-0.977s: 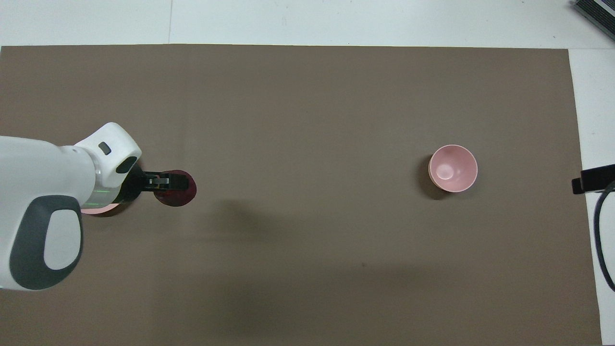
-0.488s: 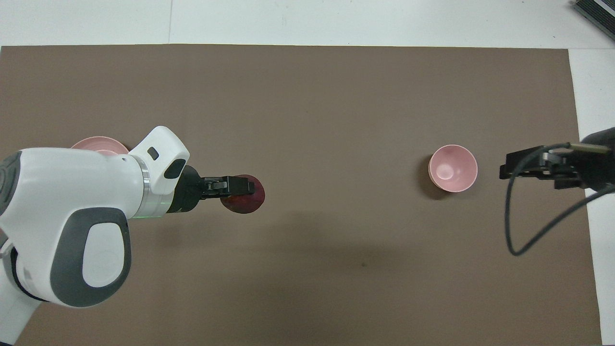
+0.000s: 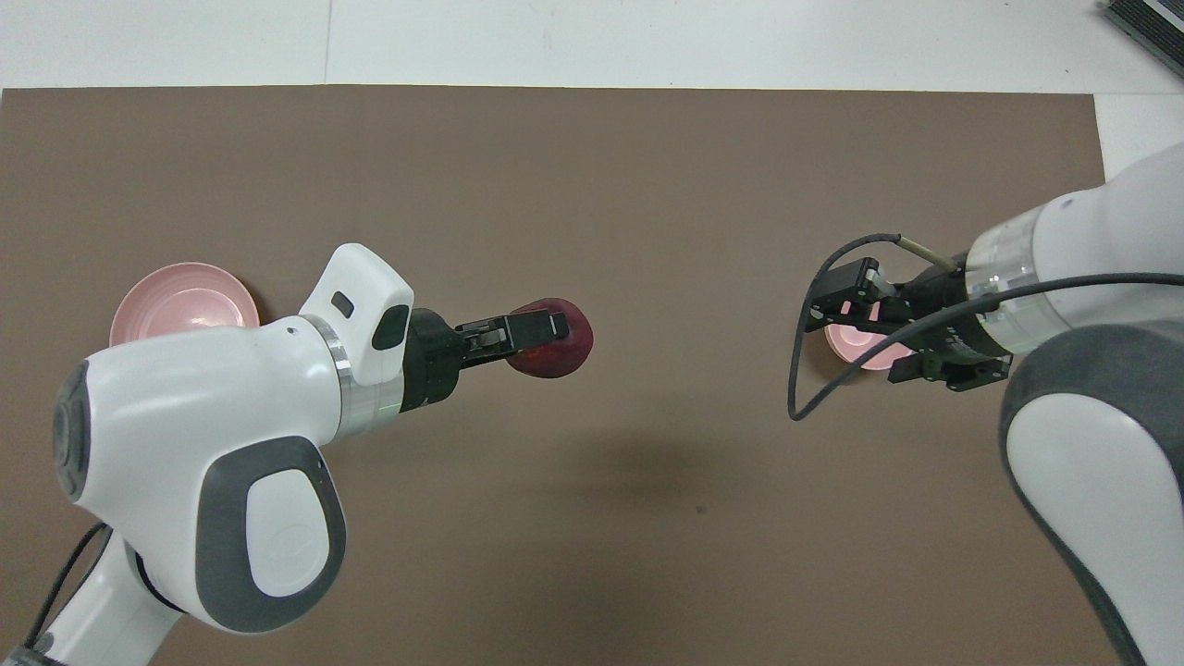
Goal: Move apple from plate to bowl
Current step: 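Lift the apple with the left gripper while the right gripper approaches, then close the right gripper on the apple held by the left gripper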
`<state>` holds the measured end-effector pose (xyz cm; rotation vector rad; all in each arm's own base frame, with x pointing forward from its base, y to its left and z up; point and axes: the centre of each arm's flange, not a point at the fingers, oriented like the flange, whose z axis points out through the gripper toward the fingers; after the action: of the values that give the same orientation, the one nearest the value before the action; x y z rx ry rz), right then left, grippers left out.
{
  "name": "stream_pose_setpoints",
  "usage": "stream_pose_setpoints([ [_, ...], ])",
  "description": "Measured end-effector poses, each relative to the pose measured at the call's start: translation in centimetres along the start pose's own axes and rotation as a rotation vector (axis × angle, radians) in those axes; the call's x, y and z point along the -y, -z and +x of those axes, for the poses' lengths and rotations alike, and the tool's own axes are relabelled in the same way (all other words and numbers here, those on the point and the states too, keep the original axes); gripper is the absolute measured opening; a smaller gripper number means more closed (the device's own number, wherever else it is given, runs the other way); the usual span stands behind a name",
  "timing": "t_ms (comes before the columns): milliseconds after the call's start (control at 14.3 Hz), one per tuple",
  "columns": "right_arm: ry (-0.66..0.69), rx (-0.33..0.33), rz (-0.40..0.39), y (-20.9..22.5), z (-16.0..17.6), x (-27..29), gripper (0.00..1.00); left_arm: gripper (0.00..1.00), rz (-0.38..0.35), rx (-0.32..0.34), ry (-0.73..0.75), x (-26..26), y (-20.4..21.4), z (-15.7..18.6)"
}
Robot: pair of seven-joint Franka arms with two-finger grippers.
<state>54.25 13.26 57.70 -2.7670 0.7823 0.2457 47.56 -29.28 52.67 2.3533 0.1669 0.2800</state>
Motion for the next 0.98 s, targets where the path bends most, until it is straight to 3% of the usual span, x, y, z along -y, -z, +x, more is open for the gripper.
stream_pose_setpoints([
  [279, -0.355, 0.199, 0.157, -2.5, 0.2, 2.5, 1.0, 0.7, -0.058, -0.058, 0.034, -1.8, -0.8, -1.2],
  [488, -0.58, 0.274, 0.254, -2.3, 0.6, 3.7, 1.0, 0.7, -0.076, -0.074, 0.059, -2.8, -1.1, -2.0],
  [628, -0.622, 0.292, 0.254, -2.8, 0.2, 4.5, 1.0, 0.7, -0.081, -0.086, 0.069, -3.2, -1.2, -2.3],
  [977, -0.583, 0.301, 0.226, -5.6, -2.9, 8.4, 1.0, 0.7, -0.101, -0.122, 0.078, -4.4, -1.6, -3.3],
])
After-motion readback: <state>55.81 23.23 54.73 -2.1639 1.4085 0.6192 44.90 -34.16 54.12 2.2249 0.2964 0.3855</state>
